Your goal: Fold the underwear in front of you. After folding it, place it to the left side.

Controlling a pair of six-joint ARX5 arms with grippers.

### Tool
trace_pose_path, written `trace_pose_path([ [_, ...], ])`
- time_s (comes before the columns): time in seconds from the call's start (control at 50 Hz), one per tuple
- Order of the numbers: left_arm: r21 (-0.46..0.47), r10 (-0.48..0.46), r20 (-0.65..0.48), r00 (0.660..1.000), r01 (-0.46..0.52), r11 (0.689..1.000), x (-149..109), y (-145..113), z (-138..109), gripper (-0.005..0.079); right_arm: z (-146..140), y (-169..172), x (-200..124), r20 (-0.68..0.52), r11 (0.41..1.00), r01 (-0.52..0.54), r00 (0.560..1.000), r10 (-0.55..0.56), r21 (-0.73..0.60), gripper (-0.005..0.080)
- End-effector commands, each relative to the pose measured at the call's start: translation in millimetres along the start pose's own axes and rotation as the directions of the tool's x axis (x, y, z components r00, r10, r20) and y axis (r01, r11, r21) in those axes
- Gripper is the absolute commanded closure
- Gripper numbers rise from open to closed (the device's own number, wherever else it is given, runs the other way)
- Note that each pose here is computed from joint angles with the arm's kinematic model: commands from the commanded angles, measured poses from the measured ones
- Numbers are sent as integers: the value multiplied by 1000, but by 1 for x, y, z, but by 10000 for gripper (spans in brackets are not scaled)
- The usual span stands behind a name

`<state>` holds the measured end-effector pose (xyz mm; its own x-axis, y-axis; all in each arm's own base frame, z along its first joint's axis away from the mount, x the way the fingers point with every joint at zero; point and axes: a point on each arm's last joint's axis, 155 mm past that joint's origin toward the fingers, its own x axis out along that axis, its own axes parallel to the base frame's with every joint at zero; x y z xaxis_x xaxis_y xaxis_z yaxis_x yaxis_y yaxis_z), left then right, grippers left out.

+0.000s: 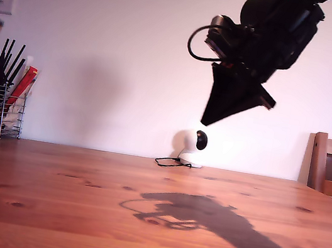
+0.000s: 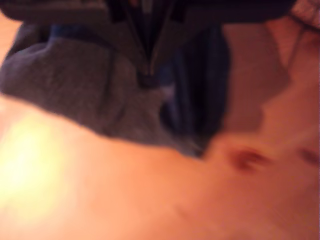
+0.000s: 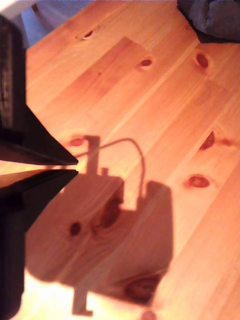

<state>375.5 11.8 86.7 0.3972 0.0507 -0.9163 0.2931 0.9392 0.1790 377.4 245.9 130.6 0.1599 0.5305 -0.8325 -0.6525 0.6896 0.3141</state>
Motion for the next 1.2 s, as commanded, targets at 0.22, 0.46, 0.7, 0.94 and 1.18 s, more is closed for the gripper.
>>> trace_pose_path([
  [0.22, -60, -193, 245, 950, 214, 975, -29, -35, 48, 763, 24, 1, -2, 89, 998, 19, 996, -14, -52, 763],
  [0.46, 83, -380, 440, 813, 385, 919, -58, -77, 97, 763, 55, -7, -6, 212, 994, 73, 976, -53, -84, 763],
  [0.7, 196, -460, 545, 701, 427, 883, -72, -108, 123, 763, 71, -17, -10, 313, 984, 143, 944, -103, -109, 763],
  [0.94, 261, -501, 591, 633, 437, 861, -75, -141, 125, 763, 72, -15, -26, 443, 971, 201, 888, -124, -129, 763],
  [1.18, 319, -497, 700, 513, 398, 860, -104, -163, 127, 763, 58, -4, -58, 583, 957, 261, 800, -143, -123, 763],
])
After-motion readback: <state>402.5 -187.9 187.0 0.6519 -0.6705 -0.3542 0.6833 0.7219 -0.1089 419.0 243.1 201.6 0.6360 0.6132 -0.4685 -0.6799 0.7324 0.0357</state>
